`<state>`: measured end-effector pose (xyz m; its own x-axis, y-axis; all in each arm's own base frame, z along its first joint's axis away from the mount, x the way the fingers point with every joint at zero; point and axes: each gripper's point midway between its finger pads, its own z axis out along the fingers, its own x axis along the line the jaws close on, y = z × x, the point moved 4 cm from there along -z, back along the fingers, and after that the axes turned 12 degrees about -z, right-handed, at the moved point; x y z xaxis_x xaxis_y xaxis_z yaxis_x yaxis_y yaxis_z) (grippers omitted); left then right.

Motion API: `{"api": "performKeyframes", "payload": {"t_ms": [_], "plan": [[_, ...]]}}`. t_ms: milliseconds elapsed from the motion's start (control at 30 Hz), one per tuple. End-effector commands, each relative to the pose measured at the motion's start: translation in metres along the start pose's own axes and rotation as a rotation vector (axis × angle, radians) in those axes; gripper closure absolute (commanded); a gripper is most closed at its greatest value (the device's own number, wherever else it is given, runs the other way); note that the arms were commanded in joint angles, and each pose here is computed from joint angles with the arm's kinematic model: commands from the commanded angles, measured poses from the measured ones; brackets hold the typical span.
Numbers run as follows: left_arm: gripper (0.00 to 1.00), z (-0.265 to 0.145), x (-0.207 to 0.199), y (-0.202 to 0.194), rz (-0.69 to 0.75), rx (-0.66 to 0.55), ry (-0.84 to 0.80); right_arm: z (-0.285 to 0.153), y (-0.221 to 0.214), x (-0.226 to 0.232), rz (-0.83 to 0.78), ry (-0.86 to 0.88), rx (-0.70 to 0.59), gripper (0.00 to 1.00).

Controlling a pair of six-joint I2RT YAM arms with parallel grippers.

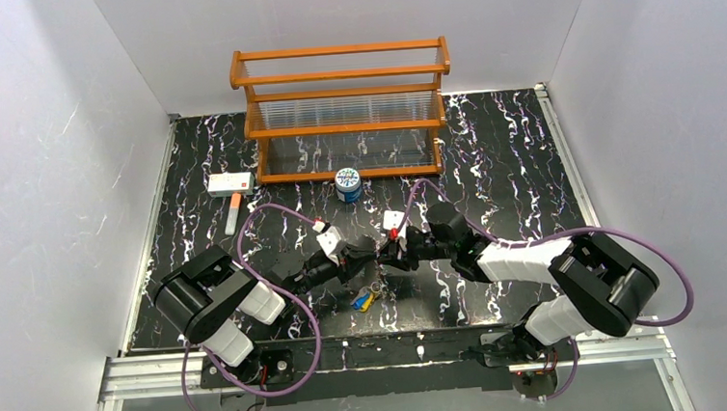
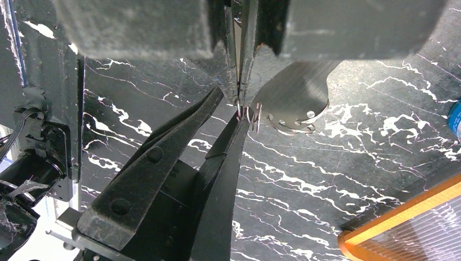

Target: Put the keys on the keyring

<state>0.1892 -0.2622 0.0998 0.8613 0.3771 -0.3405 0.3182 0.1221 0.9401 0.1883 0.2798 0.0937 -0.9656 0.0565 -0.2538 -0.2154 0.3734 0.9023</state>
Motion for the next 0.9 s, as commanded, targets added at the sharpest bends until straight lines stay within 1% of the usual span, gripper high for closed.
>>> {"api": "performKeyframes", "payload": {"t_ms": [0,200,400,467,567,600,667,700,800,867], "plan": [[1.00,0.004,-0.020,0.060,0.115,-0.254,-0.095,-0.003,0.029,-0.015,-0.063,-0.086,-0.102,0.66],[1.00,0.004,-0.019,0.061,0.120,-0.259,-0.090,-0.010,0.028,-0.017,-0.055,-0.121,-0.096,0.62],[1.00,0.004,-0.020,0.063,0.123,-0.263,-0.093,-0.012,0.037,-0.013,-0.082,-0.082,-0.147,0.63],[1.00,0.004,-0.020,0.063,0.123,-0.264,-0.092,-0.011,0.039,-0.012,-0.090,-0.064,-0.160,0.67],[1.00,0.004,-0.020,0.064,0.124,-0.267,-0.093,-0.009,0.039,-0.009,-0.090,-0.037,-0.167,0.78],[1.00,0.004,-0.021,0.064,0.124,-0.267,-0.093,-0.009,0.038,-0.008,-0.087,-0.030,-0.166,0.83],[1.00,0.004,-0.020,0.064,0.125,-0.267,-0.092,-0.008,0.038,-0.007,-0.089,-0.021,-0.164,0.97],[1.00,0.004,-0.020,0.064,0.125,-0.268,-0.091,-0.009,0.037,-0.006,-0.090,-0.017,-0.163,0.99],[1.00,0.003,-0.020,0.065,0.134,-0.271,-0.089,-0.010,0.036,-0.006,-0.097,-0.014,-0.150,0.99],[1.00,0.002,-0.020,0.065,0.154,-0.271,-0.089,-0.010,0.031,-0.006,-0.092,-0.008,-0.113,0.99]]}}
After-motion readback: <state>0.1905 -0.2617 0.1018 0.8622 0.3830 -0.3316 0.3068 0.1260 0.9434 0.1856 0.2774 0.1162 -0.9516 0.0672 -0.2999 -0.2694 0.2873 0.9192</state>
